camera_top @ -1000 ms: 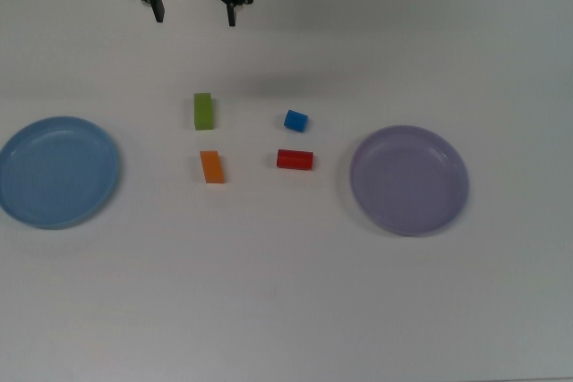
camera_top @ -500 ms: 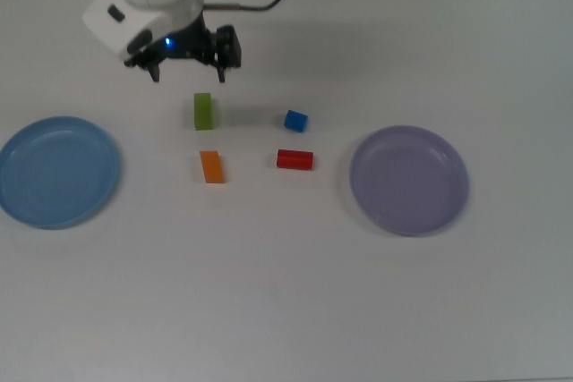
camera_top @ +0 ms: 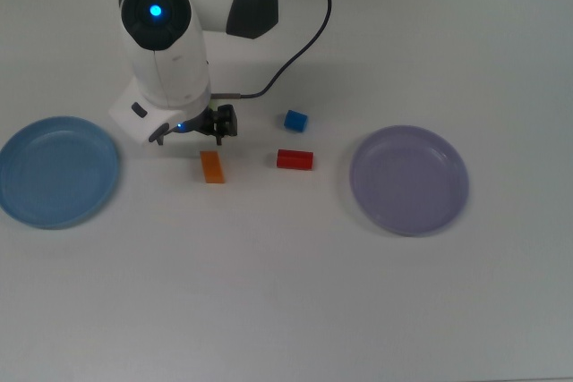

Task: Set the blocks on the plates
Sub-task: 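Lower the gripper onto the orange block and close it, then lift the orange block and place it on the light blue plate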

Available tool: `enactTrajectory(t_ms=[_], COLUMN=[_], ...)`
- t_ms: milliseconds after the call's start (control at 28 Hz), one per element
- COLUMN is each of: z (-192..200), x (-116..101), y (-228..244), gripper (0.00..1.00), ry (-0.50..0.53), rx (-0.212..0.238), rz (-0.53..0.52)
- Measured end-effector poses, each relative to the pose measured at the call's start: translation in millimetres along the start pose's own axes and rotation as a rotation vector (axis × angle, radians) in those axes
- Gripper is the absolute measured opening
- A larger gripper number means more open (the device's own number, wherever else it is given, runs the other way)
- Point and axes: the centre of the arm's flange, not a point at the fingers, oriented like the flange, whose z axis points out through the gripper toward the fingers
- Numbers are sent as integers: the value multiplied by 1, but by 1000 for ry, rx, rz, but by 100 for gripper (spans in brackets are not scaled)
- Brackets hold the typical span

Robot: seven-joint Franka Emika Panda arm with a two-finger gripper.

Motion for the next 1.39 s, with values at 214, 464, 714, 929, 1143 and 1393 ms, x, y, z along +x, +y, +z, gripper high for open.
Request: enactTrajectory(t_ms=[214, 464, 714, 929, 1143, 1393], z=[8, 34, 56, 51, 48, 39], x=[0, 15, 22, 23, 21, 18], y=[-15, -39, -37, -36, -35, -24], gripper=[100, 100, 85, 63, 37, 33], ry=[-3, 57, 71, 80, 63, 53], rx=[0, -68, -91, -91, -93, -97], rz=[-24, -25, -8, -5, 1, 18])
